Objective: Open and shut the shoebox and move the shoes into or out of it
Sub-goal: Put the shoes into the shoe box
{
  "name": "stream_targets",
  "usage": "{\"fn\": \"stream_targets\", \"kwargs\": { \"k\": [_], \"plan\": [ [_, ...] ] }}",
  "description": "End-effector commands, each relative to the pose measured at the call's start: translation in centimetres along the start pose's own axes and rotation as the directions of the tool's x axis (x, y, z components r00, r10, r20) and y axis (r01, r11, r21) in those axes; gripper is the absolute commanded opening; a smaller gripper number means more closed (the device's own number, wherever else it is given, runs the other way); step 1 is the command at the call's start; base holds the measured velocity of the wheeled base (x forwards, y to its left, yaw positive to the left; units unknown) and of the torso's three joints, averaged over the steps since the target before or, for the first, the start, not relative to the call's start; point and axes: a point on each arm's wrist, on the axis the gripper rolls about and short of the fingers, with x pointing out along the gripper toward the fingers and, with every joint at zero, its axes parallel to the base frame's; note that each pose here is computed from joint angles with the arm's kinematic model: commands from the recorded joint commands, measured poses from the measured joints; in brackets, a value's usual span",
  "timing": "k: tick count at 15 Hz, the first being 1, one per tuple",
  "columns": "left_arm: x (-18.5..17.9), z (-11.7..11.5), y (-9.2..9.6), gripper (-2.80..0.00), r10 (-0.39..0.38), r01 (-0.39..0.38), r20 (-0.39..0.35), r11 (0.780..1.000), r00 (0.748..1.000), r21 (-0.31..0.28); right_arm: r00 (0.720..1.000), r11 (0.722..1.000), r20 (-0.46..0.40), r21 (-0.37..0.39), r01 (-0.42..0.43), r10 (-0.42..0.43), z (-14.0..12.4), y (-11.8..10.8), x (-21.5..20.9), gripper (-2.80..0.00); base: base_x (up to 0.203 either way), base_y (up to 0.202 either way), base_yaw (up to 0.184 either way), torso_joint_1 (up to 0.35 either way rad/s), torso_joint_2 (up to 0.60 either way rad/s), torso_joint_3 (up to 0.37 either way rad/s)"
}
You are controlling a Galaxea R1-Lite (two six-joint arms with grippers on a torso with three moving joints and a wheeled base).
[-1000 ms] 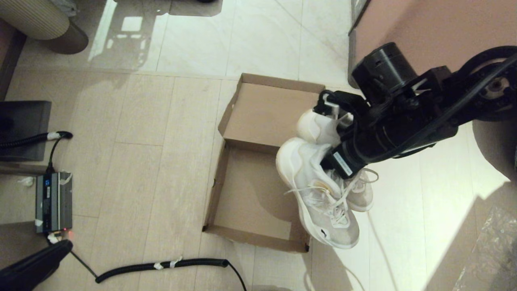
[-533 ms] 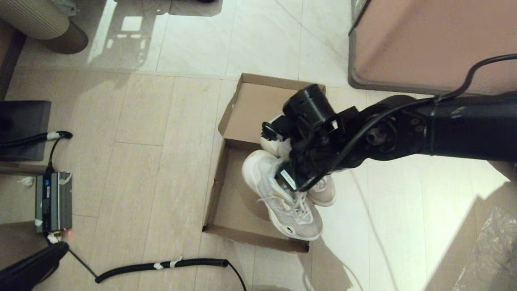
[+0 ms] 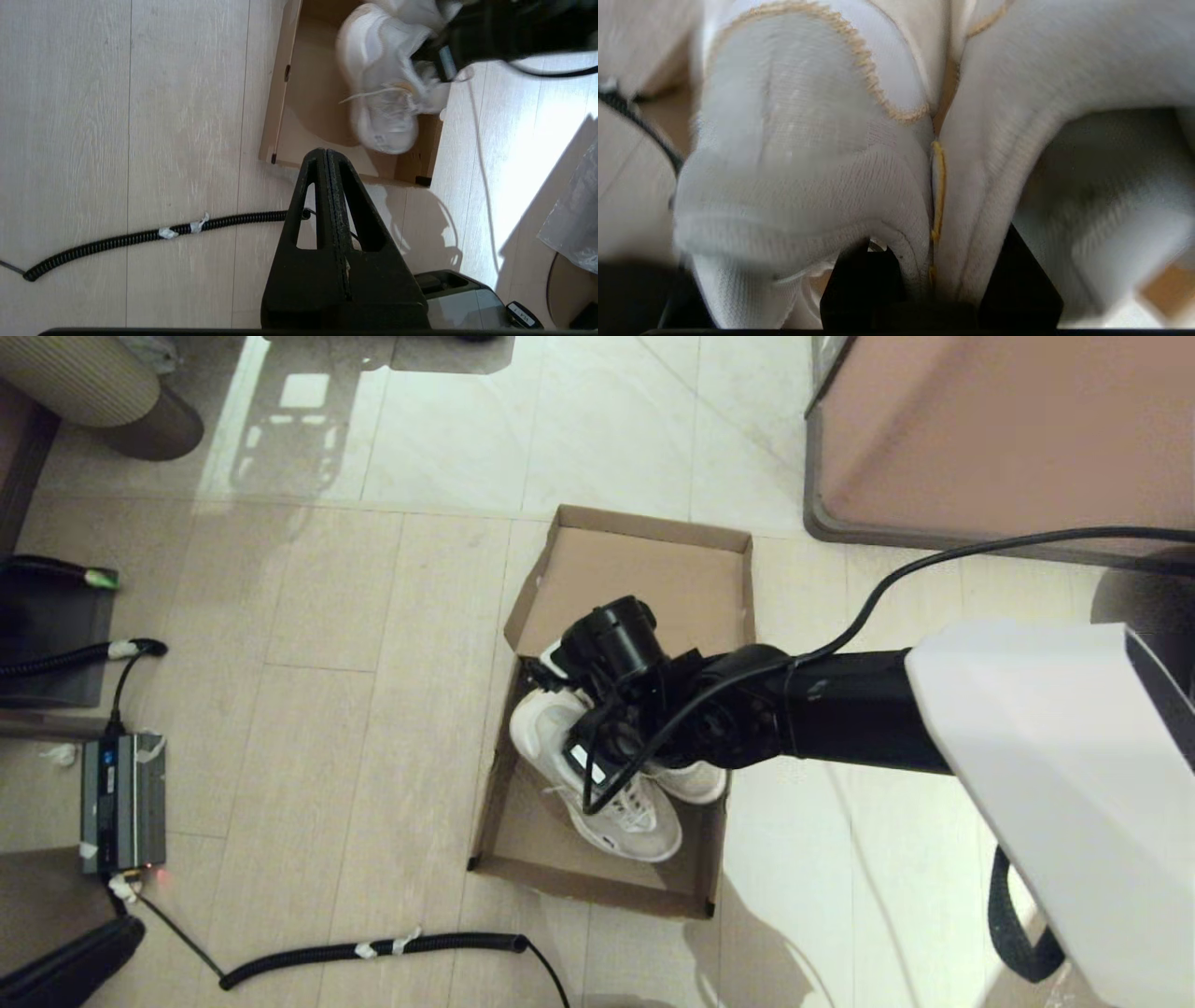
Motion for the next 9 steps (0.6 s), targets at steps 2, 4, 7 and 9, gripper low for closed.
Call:
{"fn": "stream_targets", "kwargs": {
  "k": [2, 4, 7, 9],
  "plan": [
    [-0.4, -0.1, 0.0, -2.8, -0.001, 0.001, 0.01, 1.0, 1.0, -0.001, 1.0, 1.0, -0.028, -0.018, 0.011, -0.011, -1.3, 1.5, 2.4, -2.8, 0.0, 0.0, 0.0, 0.0, 0.0, 0.0],
    [-0.4, -0.1, 0.0, -2.8, -0.001, 0.001, 0.006, 1.0, 1.0, -0.001, 1.0, 1.0, -0.007, -0.008, 0.019, -0.019, -1.4, 1.7, 3.0, -2.8, 0.0, 0.0, 0.0, 0.0, 0.0, 0.0],
    [-0.4, -0.3, 0.0, -2.8, 0.0, 0.0, 0.002, 1.0, 1.0, -0.001, 0.999, 0.999, -0.004, 0.0, 0.054, -0.054, -1.6, 1.7, 3.6, -2.8, 0.0, 0.0, 0.0, 0.0, 0.0, 0.0],
    [-0.4, -0.2, 0.0, -2.8, -0.002, 0.002, 0.004, 1.0, 1.0, -0.001, 0.998, 0.998, -0.007, 0.002, 0.061, -0.061, -1.6, 1.4, 3.6, -2.8, 0.0, 0.0, 0.0, 0.0, 0.0, 0.0]
  ]
}}
